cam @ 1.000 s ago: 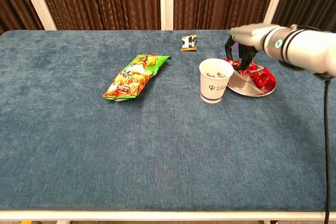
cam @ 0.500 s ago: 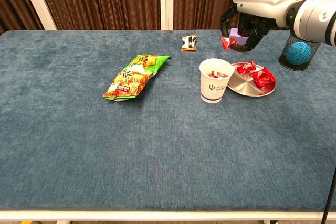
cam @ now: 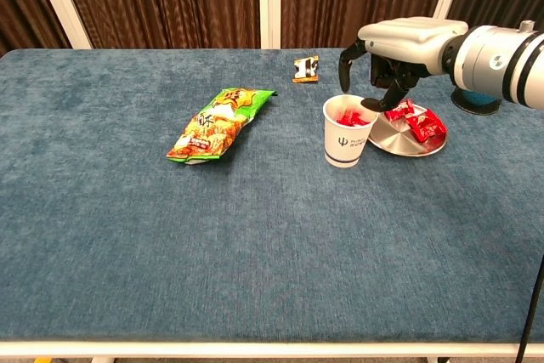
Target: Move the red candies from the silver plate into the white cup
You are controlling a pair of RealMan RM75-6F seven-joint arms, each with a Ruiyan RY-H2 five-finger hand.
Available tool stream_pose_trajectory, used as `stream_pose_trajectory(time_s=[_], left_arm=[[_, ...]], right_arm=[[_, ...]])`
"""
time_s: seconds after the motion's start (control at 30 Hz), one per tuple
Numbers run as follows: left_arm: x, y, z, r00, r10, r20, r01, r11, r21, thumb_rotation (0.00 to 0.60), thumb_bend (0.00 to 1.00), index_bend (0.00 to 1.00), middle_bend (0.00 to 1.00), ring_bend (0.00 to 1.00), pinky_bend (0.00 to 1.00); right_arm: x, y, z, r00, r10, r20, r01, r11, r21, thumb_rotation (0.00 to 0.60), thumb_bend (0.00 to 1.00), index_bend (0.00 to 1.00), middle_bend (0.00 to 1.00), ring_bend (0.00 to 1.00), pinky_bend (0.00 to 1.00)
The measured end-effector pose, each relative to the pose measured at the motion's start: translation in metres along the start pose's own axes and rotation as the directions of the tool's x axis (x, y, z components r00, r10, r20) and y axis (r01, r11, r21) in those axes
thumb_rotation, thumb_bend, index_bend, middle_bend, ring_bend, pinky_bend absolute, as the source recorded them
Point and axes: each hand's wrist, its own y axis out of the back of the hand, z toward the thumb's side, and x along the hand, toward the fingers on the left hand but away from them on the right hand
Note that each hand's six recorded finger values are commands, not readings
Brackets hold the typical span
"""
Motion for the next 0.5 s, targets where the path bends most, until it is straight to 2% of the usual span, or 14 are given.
stream_pose_trajectory(time_s=[0.17, 0.27, 0.5], left_arm=[[0.001, 0.0, 0.002, 1.0, 0.002, 0.006, -0.002, 1.0, -0.002, 0.6, 0.0, 0.21, 0.12, 0.1, 0.12], [0.001, 0.0, 0.002, 1.0, 0.006, 0.009, -0.006, 1.0, -0.005, 0.6, 0.0, 0.21, 0.12, 0.1, 0.12], [0.002, -0.002, 0.006, 1.0, 0.004, 0.022, -0.004, 1.0, -0.013, 0.6, 0.0, 0.21, 0.12, 0.1, 0.12]], right_arm=[[0.007, 0.012, -0.018, 0.998, -0.036, 0.043, 0.036, 0.999, -0.012, 0.6, 0.3, 0.31, 0.99, 0.93, 1.0], [0.012, 0.018, -0.039, 0.994, -0.047, 0.097, 0.048, 0.999, -0.01, 0.6, 0.3, 0.34, 0.99, 0.93, 1.0], [0.024, 0.0, -0.091, 0.971, 0.015, 0.237, -0.019, 1.0, 0.017, 0.6, 0.24, 0.39, 0.99, 0.93, 1.0]])
